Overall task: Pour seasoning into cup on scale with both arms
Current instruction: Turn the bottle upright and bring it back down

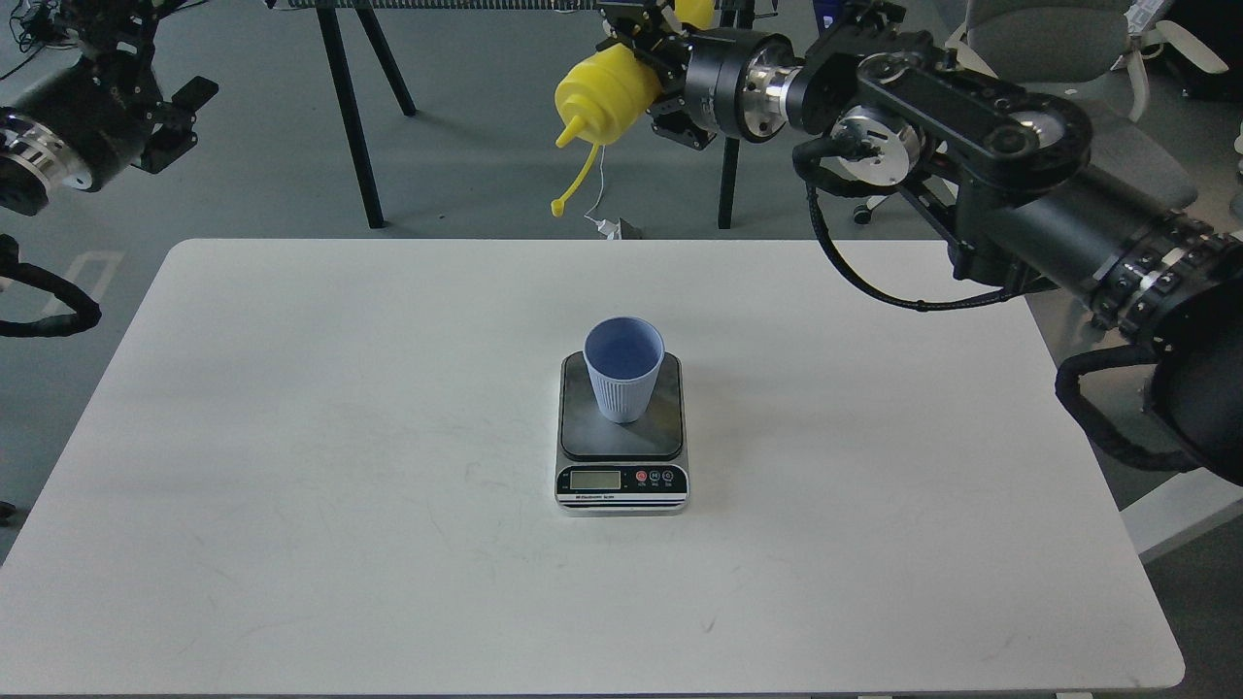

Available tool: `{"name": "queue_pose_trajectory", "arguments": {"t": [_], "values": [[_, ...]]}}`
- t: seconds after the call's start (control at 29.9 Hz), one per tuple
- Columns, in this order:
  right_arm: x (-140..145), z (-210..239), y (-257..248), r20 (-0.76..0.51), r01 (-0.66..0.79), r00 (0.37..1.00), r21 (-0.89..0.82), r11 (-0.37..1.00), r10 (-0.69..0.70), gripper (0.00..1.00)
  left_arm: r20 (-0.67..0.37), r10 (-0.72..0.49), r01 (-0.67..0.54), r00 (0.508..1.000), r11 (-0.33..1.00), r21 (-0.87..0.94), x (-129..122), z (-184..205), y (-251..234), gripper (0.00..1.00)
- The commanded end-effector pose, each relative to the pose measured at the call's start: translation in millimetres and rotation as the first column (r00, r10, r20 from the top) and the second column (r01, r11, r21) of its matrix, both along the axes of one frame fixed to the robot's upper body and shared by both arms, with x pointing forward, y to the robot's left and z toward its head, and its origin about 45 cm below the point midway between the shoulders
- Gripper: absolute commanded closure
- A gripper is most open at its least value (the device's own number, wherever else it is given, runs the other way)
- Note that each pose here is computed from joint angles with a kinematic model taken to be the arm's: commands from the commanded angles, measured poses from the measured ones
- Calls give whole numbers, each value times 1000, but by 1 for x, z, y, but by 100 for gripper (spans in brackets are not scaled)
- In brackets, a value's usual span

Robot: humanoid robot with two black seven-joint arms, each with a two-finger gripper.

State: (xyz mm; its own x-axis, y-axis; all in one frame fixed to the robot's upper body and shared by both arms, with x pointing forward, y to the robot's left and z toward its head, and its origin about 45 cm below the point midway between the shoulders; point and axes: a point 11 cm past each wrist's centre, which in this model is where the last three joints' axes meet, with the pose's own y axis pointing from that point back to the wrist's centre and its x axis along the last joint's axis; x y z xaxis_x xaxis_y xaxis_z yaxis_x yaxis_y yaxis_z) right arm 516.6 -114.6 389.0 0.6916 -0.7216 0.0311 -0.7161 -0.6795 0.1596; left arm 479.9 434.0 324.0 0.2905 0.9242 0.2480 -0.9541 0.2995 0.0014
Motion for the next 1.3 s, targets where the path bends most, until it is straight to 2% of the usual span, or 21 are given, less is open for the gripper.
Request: {"name": "queue_pose_trajectory", "arguments": {"t": [0.0,0.1,0.3,0.43,0.6,0.77,1.0,1.27], "values": [[7,34,-42,-72,62,996,276,959,-44,98,-2,-1,1,1000,1000,4,0,0,0,1],[9,55,-82,-149,120,988,510,852,-49,98,-4,0,0,1000,1000,7,-1,-1,1,1],[3,60,-184,-216,243,969,756,607,-118,98,-8,-2,2,1000,1000,18,-1,-1,1,1],[-12,32,-252,-272,320,947,843,433,-171,98,-11,-7,7,1000,1000,18,0,-3,-1,1],[-47,-50,-306,-383,431,899,861,270,-213,98,-15,-14,14,1000,1000,22,0,-5,-4,1],[-91,-121,-310,-481,512,857,836,197,-183,98,-27,-32,32,999,999,14,2,-13,-14,1],[-132,-213,-265,-622,626,779,777,67,-75,98,-44,-40,41,998,999,27,1,-20,-17,1],[-163,-274,-220,-712,712,702,702,3,15,98,-52,-44,46,998,998,37,0,-21,-17,1]]}}
